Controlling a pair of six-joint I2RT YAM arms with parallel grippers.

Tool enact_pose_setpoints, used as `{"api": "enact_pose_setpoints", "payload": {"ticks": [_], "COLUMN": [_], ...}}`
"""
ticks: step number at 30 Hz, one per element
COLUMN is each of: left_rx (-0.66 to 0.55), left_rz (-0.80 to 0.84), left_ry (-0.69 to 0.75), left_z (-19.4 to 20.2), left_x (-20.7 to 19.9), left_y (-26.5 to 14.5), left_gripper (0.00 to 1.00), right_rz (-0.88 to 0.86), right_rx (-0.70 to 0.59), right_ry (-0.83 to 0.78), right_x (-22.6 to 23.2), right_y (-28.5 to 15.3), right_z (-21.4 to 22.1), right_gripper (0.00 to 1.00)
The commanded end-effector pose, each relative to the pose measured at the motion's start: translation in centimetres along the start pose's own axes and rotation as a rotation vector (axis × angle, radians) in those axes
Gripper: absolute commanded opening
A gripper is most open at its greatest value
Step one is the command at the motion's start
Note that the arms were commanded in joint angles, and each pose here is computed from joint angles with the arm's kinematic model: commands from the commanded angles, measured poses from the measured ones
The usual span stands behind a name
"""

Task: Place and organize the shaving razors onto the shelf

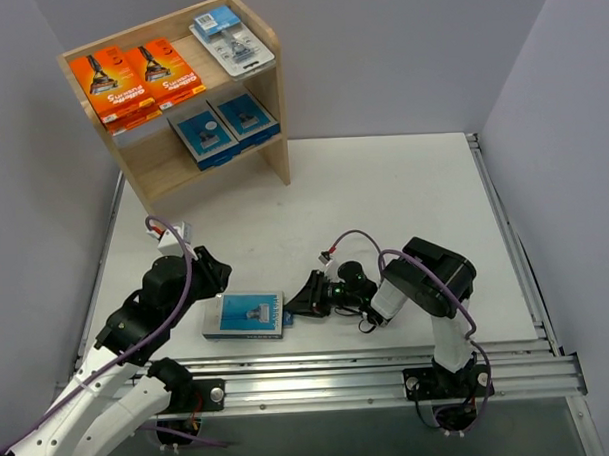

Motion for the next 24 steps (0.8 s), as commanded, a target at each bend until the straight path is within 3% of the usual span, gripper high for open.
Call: {"api": "enact_pose_setpoints", "payload": {"ticks": [1, 7, 11, 24], "left_rx": [-0.038, -0.043, -0.058, -0.234], "left_rz": [0.005, 0.009, 0.014, -0.080], "left_ry": [-0.023, -0.029, -0.035, 0.157], "left_z": [-1.6, -1.6, -2.2, -8.9], "left_x": [-0.5, -0.4, -0.5, 0.5], "left_y": [-0.9, -1.3, -2.0, -7.2], "left_gripper": [0.43, 0.44, 0.44, 0.47], "right_rz": [-0.112, -0.169, -0.217, -0.449], "right_rx": [-0.018, -0.042, -0.060, -0.148], "right_ry": [-0.046, -0.084, -0.099, -0.138], "right_x": [2.4, 4.1, 5.5, 12.4], "right_y": [0.5, 0.1, -0.2, -2.4], "right_z": [-0.1, -0.3, -0.7, -1.5], "right_gripper": [0.22, 0.12, 0.00, 0.00]}}
Point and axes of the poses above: each gripper's point midway between its finger pads, its own y axis out along the fingers, its own x axis along the line the jaws close on, z = x × y, the point moved 1 cm from there along -y, back along the fingers, and after that the axes turned 2 degrees about -y, right-handed, at the moved point
